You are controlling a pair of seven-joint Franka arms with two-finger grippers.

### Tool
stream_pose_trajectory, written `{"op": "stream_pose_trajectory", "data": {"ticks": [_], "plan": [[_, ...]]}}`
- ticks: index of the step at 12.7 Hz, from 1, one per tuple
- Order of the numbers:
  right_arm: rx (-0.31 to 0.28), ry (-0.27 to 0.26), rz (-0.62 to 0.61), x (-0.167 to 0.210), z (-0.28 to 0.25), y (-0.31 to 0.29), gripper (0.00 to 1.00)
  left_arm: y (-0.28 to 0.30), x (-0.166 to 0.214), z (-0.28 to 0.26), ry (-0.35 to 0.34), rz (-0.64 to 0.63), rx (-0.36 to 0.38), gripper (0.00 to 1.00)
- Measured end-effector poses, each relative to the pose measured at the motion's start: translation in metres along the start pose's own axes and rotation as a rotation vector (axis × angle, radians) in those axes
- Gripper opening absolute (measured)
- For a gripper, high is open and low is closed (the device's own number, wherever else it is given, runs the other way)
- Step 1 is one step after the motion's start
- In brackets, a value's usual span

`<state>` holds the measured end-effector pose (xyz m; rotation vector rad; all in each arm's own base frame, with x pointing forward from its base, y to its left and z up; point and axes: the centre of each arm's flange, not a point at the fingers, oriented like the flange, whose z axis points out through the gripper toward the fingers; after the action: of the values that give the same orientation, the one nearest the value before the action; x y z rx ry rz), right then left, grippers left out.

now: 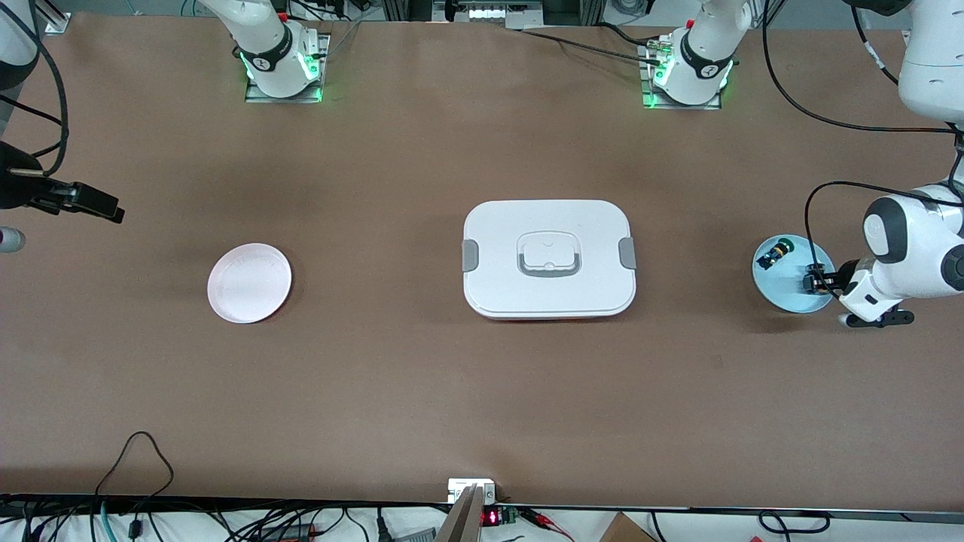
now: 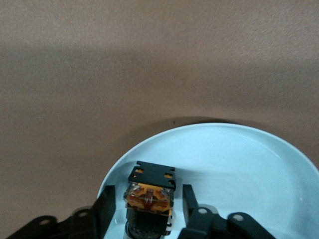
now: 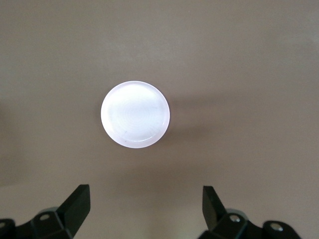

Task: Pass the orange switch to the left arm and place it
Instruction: 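Lower the switch onto the blue plate and open the left gripper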

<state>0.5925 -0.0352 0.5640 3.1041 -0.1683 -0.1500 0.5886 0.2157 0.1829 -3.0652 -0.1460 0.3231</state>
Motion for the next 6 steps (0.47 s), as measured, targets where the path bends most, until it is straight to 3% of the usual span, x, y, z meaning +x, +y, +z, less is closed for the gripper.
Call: {"op": "stream_pose_trajectory", "data": {"ticks": [3, 6], "plan": [[0.003, 0.017, -0.048, -0.003, 0.012, -0.002, 1.00, 0.020, 0.009, -0.054, 0.072, 0.034, 0.002, 0.99], [0.007, 0.062, -0.053, -0.007, 0.025, 0.000, 1.00, 0.077, -0.006, -0.161, 0.100, 0.111, 0.018, 1.00]]}}
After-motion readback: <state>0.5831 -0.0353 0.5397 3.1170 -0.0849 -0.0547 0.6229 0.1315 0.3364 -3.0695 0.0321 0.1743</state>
